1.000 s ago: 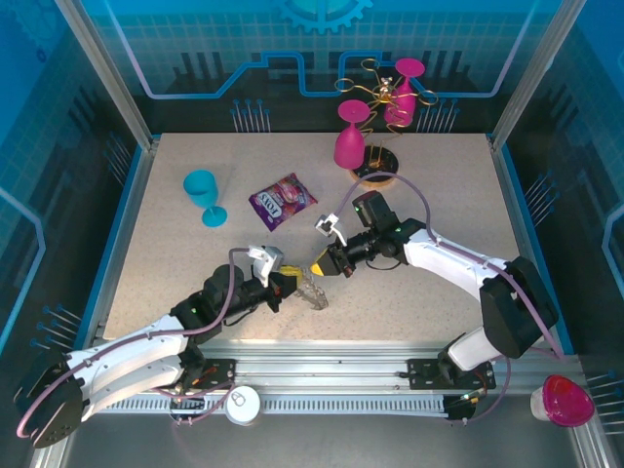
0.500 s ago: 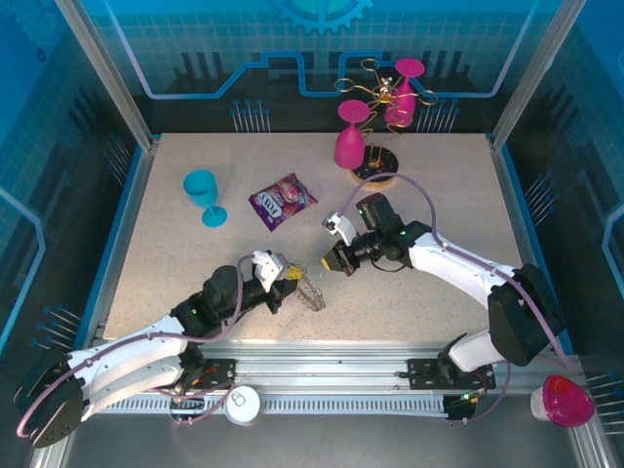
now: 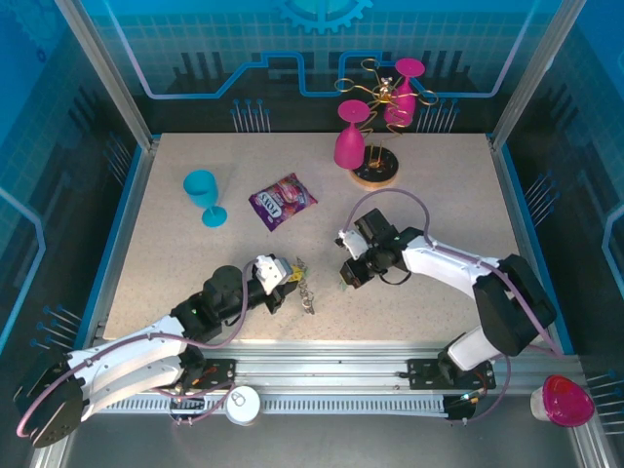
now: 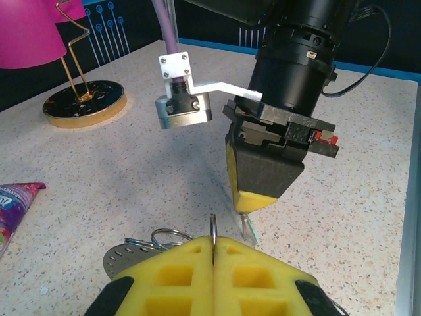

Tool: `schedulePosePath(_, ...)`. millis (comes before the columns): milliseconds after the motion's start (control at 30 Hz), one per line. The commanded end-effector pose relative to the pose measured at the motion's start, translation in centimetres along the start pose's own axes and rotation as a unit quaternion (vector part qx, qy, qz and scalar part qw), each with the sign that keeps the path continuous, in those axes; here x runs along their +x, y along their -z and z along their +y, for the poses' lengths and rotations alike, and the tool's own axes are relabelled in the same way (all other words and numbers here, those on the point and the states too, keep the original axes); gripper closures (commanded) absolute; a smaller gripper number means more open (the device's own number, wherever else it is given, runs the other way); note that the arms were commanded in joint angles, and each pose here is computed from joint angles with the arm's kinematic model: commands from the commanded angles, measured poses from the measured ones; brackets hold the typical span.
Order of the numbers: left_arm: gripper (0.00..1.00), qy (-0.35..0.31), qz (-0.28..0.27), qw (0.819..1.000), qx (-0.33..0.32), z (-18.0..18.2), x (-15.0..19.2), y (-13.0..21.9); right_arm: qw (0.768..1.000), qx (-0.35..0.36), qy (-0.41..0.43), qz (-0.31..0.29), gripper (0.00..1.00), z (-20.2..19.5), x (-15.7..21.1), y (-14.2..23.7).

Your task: Put the keys on the keyring

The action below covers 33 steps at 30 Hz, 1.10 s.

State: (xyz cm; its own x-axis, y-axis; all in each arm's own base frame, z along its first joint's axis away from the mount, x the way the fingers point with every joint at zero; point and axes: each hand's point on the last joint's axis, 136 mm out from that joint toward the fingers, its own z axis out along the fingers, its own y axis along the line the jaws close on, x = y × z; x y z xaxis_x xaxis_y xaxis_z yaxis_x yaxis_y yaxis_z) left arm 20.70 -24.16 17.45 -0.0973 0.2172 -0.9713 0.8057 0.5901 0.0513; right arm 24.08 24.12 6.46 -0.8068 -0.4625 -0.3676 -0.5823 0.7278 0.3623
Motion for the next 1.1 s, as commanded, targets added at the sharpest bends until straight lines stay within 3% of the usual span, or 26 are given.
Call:
schedulePosePath(0, 1.00, 0.023, -0.016, 1.000, -0.015, 0.5, -1.3, 0.0, 0.998, 0.017, -0.027, 0.053, 1.00, -0.7, 1.7, -1.6)
schedulePosePath(267, 1.00, 0.094, -0.022, 0.995, -0.039, 1.5, -1.8, -0.3, 0.999, 0.009, -0.029, 0.034, 0.72, -0.3, 0.1, -2.1)
schedulePosePath(467, 1.00, 0.107, -0.026, 0.993, -0.043, 1.6, -1.7, -0.2, 0.998, -0.056, -0.030, -0.028, 0.64, 2.0, -1.7, 0.2)
schedulePosePath(733, 1.00, 0.087, -0.049, 0.994, -0.032, 1.1, -1.3, 0.5, 0.951, -0.274, -0.068, -0.122, 0.59, 8.2, -3.3, 4.8)
schedulePosePath(900, 1.00, 0.087, -0.060, 0.994, -0.033, 1.0, -1.2, 0.9, 0.926, -0.340, -0.105, -0.128, 0.50, 9.5, -3.5, 5.2)
schedulePosePath(1067, 1.00, 0.088, -0.062, 0.993, -0.037, 1.2, -1.1, 1.0, 0.898, -0.389, -0.156, -0.132, 0.47, 9.8, -4.0, 4.9)
